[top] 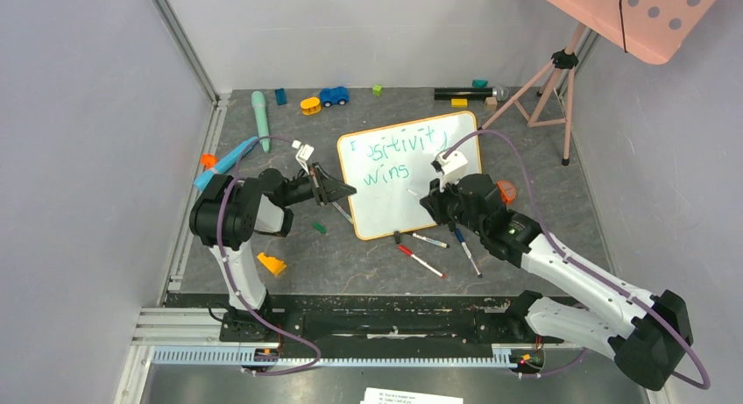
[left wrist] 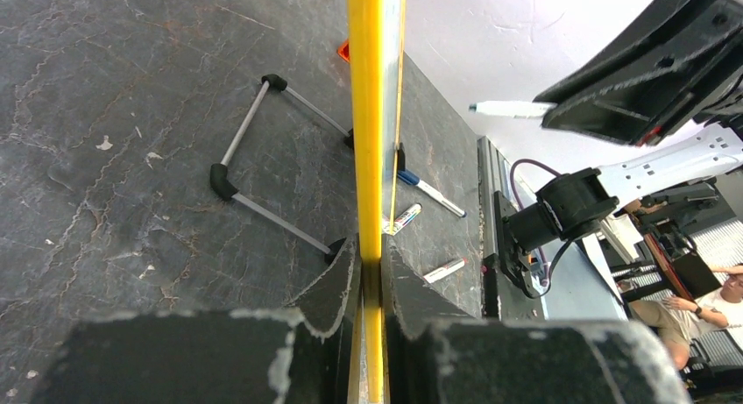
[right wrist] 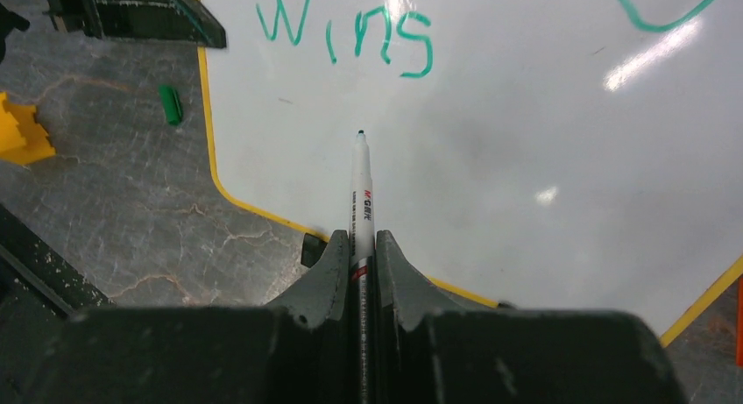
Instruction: Write a sentence on the whiteboard
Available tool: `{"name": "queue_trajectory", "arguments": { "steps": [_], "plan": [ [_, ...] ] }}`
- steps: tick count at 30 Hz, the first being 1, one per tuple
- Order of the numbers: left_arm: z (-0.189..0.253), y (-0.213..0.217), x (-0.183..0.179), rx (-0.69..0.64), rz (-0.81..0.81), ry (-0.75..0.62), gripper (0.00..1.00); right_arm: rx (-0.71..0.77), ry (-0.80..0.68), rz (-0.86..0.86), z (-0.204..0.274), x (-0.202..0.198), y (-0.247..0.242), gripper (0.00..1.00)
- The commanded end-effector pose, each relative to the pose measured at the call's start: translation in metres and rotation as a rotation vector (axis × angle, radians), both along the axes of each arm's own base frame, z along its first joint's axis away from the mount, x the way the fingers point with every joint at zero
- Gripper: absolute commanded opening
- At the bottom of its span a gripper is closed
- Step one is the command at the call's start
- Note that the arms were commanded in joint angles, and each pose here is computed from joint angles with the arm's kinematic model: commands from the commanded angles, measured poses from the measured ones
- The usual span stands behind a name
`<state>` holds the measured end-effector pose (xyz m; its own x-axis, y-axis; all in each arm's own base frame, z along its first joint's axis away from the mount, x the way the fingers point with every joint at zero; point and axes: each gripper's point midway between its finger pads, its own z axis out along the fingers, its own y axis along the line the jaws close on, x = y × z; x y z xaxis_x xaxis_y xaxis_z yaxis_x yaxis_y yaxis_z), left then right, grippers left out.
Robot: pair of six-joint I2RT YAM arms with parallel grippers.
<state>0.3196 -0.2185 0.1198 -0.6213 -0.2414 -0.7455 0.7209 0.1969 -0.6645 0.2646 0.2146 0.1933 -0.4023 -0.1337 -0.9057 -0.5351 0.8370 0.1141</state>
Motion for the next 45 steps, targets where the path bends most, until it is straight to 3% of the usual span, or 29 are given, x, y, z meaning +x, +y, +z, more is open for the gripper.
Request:
{"name": "queue_trajectory", "arguments": {
  "steps": [1,21,33,45],
  "plan": [
    [0.013,0.006,0.002,-0.001,0.013,-0.111,0.02,0.03,-0.05,-0.023,0.005,0.001,0.004,0.0],
    [0.006,0.008,-0.003,0.023,-0.026,-0.151,0.02,0.019,-0.051,-0.045,0.002,0.004,0.011,0.0],
    [0.006,0.007,-0.005,0.022,-0.042,-0.146,0.02,-0.109,-0.101,-0.214,0.016,0.029,-0.021,0.0],
    [0.007,0.009,-0.008,0.025,-0.026,-0.151,0.02,-0.026,-0.071,-0.183,0.034,0.049,-0.028,0.0]
  ]
}}
